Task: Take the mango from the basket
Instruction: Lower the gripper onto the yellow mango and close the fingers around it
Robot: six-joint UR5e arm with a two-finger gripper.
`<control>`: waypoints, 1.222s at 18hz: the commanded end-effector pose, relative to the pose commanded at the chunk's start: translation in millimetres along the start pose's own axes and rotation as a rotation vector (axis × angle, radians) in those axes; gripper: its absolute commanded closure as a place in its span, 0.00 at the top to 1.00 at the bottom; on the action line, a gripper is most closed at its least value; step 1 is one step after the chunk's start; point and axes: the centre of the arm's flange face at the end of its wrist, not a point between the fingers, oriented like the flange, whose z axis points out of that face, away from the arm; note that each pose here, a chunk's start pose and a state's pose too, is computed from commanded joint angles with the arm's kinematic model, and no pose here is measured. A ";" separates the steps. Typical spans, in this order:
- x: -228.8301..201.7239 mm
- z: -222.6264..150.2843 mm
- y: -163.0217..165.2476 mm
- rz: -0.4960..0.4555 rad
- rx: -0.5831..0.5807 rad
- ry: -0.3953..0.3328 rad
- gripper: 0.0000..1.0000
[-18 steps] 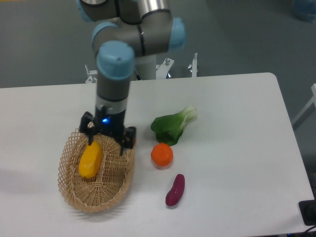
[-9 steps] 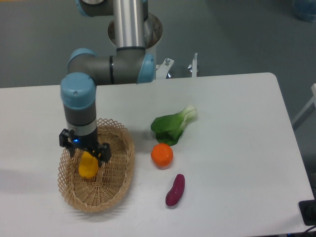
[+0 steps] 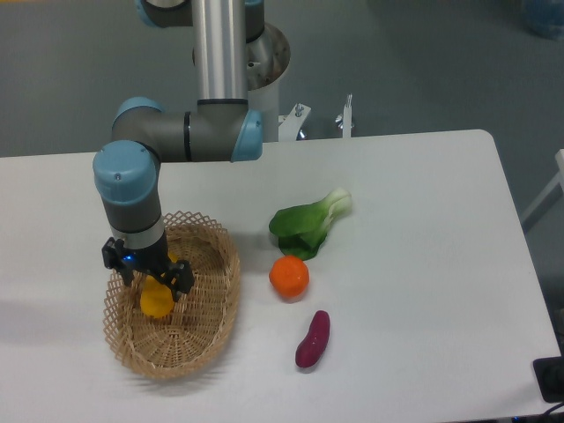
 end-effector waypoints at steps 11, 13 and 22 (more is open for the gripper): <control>7.4 10.5 -4.9 0.011 -0.009 0.000 1.00; 7.2 10.9 -5.4 0.011 -0.009 0.000 1.00; 5.6 15.0 -4.8 -0.005 -0.023 -0.023 0.85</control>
